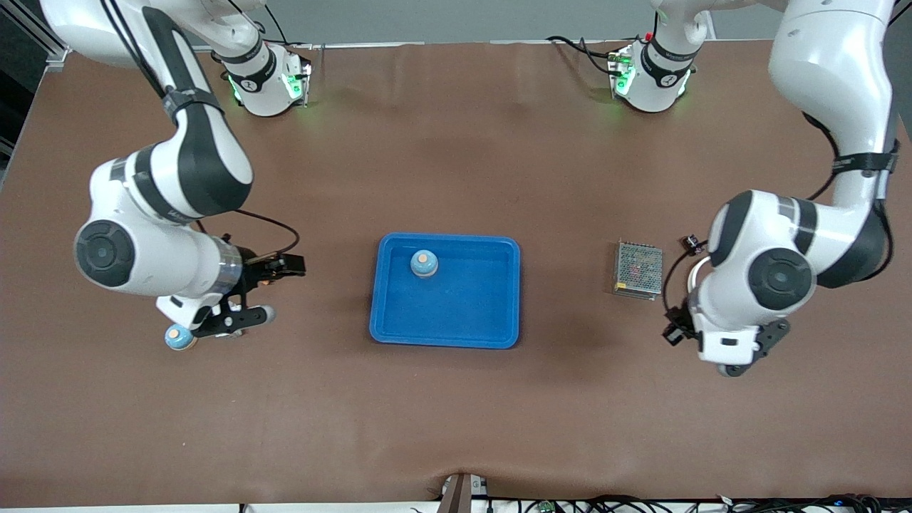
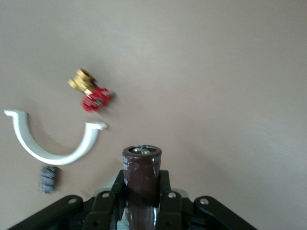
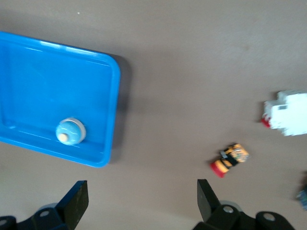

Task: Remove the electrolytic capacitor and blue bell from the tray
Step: 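Lift the capacitor with the left gripper while the right gripper releases the bell, then carry the capacitor toward the arc while the right gripper grasps the second bell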

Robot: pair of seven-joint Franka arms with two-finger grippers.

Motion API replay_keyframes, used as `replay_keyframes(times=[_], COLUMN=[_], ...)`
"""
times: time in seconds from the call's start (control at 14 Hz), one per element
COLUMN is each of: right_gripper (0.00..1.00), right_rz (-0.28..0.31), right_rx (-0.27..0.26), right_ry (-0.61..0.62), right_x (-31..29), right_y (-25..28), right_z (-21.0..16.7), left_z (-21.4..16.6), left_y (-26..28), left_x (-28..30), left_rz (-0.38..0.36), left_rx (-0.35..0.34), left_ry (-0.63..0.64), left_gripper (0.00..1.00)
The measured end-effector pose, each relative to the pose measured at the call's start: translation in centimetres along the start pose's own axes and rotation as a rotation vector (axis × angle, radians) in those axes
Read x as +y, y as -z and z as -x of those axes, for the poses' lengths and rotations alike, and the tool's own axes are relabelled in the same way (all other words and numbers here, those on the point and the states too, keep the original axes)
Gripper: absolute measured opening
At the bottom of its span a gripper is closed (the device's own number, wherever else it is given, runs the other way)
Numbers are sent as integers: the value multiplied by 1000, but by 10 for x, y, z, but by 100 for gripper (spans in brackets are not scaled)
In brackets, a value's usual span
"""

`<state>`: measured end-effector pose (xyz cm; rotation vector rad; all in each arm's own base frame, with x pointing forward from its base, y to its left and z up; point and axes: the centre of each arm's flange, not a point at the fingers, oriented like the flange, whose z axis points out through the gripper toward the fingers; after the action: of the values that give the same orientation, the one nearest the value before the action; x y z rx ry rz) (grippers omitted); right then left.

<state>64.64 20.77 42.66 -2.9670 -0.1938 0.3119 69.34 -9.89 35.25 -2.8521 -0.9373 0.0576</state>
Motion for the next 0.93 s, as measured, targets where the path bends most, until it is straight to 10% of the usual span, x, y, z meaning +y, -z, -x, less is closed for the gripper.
replay_keyframes(times=[0.93], right_gripper=[100], right_rz=[-26], right_rx=[183], right_ry=[-192], right_x=[-196], right_y=[-138], right_z=[40], left_z=[-45], left_y=[-105], left_x=[-145], left_rz=[-84], left_rx=[-163], left_ry=[-111], left_gripper=[30])
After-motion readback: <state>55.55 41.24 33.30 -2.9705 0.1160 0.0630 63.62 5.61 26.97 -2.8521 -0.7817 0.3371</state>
